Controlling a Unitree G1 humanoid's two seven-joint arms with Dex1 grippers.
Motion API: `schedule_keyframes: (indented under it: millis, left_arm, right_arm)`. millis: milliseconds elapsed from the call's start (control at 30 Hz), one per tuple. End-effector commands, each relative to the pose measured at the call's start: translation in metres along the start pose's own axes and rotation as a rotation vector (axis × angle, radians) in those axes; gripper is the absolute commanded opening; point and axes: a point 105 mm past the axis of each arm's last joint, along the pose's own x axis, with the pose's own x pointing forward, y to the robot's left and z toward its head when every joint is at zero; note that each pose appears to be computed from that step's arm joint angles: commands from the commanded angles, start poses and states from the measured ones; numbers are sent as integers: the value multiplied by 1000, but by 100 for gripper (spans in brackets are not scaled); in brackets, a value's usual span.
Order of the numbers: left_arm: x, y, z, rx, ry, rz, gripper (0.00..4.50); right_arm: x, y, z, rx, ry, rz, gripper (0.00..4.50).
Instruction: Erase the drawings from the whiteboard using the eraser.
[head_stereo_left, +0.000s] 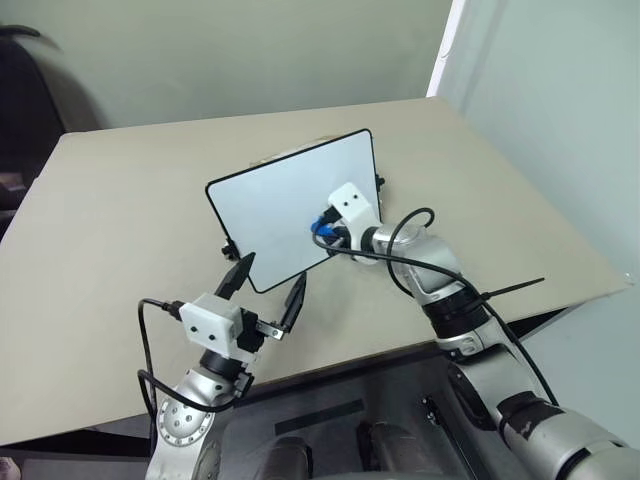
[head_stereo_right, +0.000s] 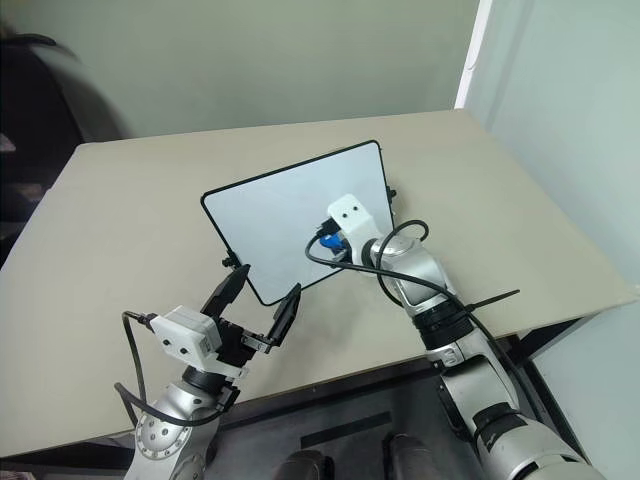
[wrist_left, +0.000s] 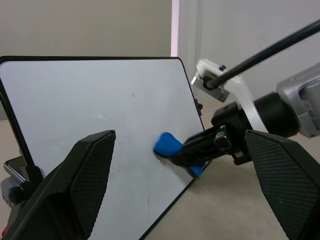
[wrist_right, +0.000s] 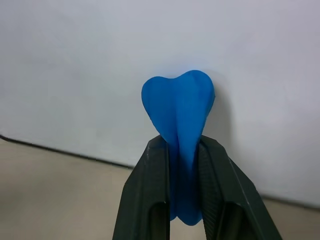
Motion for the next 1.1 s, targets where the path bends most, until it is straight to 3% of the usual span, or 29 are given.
schedule_keyframes:
  millis: [33,500,733,933,1100]
  left_arm:
    - [1,-2,10,8,-37,-7,450]
    - [0,-1,12,10,-42,-4,450]
    - [0,0,13,13,-40,-6,450]
    - [1,0,12,10,-42,-12,450]
    - [2,-1,12,7,-45,-9,450]
  right_arm:
    - [-3,12,21,-37,-60,43,50]
    - [12,-16,-42,30,117,-52,50]
    - [6,-27,-15,4,32,-71,50]
    - [-4,-17,33,-31,-89,-22,50]
    - [-3,-9,33,-38,-87,3,50]
